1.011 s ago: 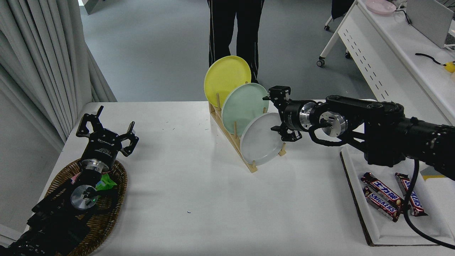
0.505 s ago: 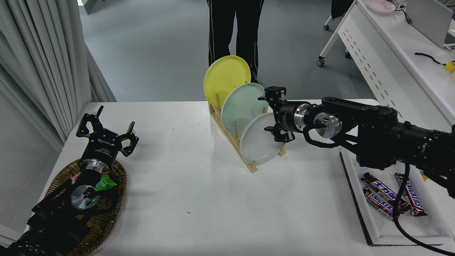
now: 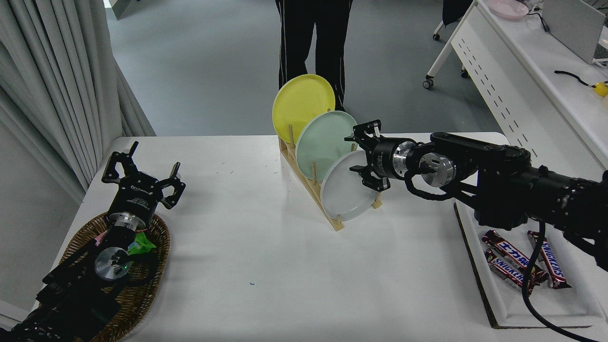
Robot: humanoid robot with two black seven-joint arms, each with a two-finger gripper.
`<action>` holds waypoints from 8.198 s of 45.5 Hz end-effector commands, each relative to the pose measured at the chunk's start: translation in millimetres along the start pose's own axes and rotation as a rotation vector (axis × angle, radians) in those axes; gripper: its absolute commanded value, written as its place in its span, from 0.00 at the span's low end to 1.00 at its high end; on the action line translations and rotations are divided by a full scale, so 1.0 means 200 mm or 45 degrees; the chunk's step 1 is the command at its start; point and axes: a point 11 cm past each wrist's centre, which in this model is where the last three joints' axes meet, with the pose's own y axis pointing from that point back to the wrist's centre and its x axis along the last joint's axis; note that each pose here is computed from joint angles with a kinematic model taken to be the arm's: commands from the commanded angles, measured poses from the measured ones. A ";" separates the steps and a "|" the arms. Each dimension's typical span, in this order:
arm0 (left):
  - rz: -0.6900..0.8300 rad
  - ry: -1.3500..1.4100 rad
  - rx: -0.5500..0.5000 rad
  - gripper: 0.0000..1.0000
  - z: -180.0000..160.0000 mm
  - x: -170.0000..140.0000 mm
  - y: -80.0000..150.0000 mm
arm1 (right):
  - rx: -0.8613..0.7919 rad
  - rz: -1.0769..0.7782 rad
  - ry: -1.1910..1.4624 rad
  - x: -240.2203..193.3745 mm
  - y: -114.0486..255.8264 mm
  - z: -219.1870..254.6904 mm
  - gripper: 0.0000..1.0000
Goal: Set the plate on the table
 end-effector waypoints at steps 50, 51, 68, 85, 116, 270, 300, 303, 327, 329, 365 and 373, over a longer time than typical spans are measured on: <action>-0.001 0.000 0.000 1.00 0.00 0.00 0.00 | -0.027 0.009 -0.005 0.00 -0.01 0.00 0.28; 0.001 -0.001 0.000 1.00 0.00 0.00 0.00 | -0.027 0.007 -0.005 -0.01 -0.01 0.00 0.28; -0.003 0.003 0.000 1.00 0.00 0.00 0.00 | -0.028 0.006 -0.006 -0.02 -0.02 0.00 0.27; 0.001 -0.001 0.000 1.00 0.00 0.00 0.00 | -0.044 0.000 -0.005 -0.03 -0.03 0.01 0.19; 0.001 -0.001 0.000 1.00 0.00 0.00 0.00 | -0.066 -0.002 -0.015 -0.02 -0.02 0.00 0.09; 0.001 -0.001 0.000 1.00 0.00 0.00 0.00 | -0.983 0.211 -1.738 -0.32 0.04 0.66 0.00; 0.001 -0.001 0.000 1.00 0.00 0.00 0.00 | -1.043 0.207 -1.742 -0.40 0.02 0.75 0.00; 0.001 -0.001 0.000 1.00 0.00 0.00 0.00 | -1.043 0.216 -1.742 -0.40 0.02 0.75 0.00; 0.001 -0.001 0.000 1.00 0.00 0.00 0.00 | -1.054 0.260 -1.734 -0.40 0.00 0.83 0.00; 0.001 -0.001 0.000 1.00 0.00 0.00 0.00 | -1.052 0.264 -1.736 -0.40 0.00 0.83 0.00; 0.001 0.001 0.001 1.00 0.00 0.00 0.00 | -1.022 0.284 -1.739 -0.35 0.00 0.80 0.00; -0.001 0.000 0.000 1.00 0.00 0.00 0.00 | -1.021 0.285 -1.740 -0.35 0.00 0.80 0.00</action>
